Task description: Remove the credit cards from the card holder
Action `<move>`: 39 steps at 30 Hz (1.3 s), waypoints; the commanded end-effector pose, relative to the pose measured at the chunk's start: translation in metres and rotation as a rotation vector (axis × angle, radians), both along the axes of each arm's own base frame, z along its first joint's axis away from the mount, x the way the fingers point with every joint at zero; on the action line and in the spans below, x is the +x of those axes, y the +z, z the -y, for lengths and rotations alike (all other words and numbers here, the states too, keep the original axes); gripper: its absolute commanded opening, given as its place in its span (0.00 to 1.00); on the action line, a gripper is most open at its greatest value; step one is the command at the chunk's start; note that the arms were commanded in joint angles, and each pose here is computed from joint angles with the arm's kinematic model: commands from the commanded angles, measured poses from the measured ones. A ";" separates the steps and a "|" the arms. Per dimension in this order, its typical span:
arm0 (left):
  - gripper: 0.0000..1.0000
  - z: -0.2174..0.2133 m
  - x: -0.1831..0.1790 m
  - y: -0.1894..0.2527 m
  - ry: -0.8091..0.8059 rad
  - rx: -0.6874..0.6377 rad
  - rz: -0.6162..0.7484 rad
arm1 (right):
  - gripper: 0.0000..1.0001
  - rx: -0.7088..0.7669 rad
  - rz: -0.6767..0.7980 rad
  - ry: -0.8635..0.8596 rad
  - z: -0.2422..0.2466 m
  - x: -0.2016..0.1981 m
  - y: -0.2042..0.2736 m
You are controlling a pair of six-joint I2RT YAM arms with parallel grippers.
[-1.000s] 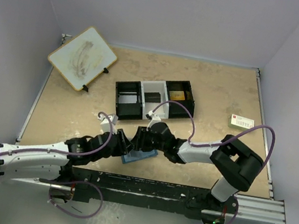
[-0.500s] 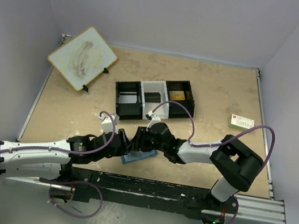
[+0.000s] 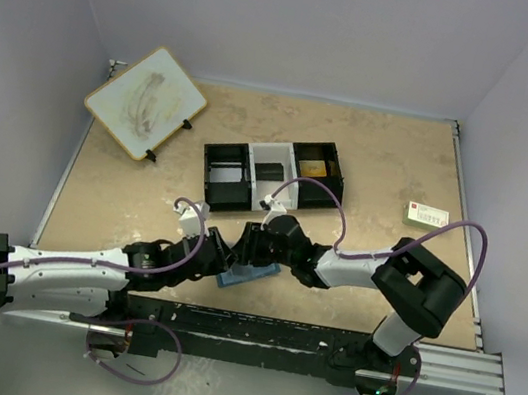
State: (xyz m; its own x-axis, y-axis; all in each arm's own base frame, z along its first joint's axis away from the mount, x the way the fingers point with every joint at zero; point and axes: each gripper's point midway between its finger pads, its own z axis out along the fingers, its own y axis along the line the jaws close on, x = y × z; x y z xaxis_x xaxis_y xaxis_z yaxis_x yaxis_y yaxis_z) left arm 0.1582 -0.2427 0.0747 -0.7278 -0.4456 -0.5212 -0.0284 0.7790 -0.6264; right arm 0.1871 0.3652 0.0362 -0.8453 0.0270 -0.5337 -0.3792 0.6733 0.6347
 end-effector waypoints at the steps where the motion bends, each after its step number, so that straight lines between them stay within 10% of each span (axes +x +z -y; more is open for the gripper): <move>1: 0.34 -0.016 -0.014 -0.021 -0.008 0.123 -0.063 | 0.51 -0.071 -0.041 -0.026 0.016 -0.007 -0.018; 39: 0.25 0.033 0.004 -0.001 -0.038 -0.082 0.056 | 0.51 0.014 -0.027 0.012 0.005 -0.008 0.008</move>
State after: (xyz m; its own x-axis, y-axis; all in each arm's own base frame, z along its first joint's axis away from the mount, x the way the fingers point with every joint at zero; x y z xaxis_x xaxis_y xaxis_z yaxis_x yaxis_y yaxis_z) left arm 0.1498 -0.2553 0.0526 -0.7541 -0.4126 -0.5110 -0.0128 0.7871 -0.6166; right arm 0.1893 0.3648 0.0397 -0.8493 0.0446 -0.5261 -0.3656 0.6692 0.6469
